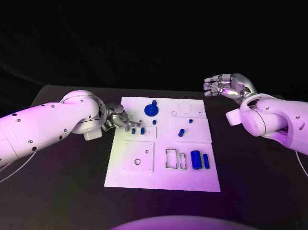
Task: Assemble the parts on the task board
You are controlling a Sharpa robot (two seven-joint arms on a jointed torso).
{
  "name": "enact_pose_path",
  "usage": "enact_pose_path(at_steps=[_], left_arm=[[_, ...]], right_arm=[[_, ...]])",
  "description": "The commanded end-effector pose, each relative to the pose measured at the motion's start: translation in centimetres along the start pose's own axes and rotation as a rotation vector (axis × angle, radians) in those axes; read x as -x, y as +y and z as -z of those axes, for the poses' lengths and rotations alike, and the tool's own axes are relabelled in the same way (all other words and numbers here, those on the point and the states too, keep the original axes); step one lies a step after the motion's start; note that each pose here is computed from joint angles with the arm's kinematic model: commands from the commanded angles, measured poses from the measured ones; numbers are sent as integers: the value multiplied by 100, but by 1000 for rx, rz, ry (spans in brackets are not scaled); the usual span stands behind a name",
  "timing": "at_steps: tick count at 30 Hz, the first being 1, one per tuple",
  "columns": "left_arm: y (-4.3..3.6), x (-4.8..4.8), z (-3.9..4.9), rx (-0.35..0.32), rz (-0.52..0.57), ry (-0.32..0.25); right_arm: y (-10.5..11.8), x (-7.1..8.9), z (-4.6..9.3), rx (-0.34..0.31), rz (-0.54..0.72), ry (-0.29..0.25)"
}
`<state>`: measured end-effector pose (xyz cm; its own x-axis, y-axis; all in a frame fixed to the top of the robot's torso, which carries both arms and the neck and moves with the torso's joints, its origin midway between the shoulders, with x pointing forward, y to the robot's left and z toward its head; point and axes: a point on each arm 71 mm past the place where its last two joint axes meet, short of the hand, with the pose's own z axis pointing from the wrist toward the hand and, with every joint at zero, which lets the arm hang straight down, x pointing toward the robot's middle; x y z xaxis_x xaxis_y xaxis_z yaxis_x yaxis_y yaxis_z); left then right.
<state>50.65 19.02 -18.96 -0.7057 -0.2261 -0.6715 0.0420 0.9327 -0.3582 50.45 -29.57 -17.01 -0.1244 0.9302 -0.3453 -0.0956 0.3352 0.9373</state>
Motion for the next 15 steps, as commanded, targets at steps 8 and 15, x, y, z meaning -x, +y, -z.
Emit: enact_pose_path(at_steps=[8,15], left_arm=[[-16,103,39,-70,147,-103],[-206,230,96,-305,233,-283]], right_arm=[[-16,-21,4,-1,-6,19],[-13,-31,4,1,-7,21]])
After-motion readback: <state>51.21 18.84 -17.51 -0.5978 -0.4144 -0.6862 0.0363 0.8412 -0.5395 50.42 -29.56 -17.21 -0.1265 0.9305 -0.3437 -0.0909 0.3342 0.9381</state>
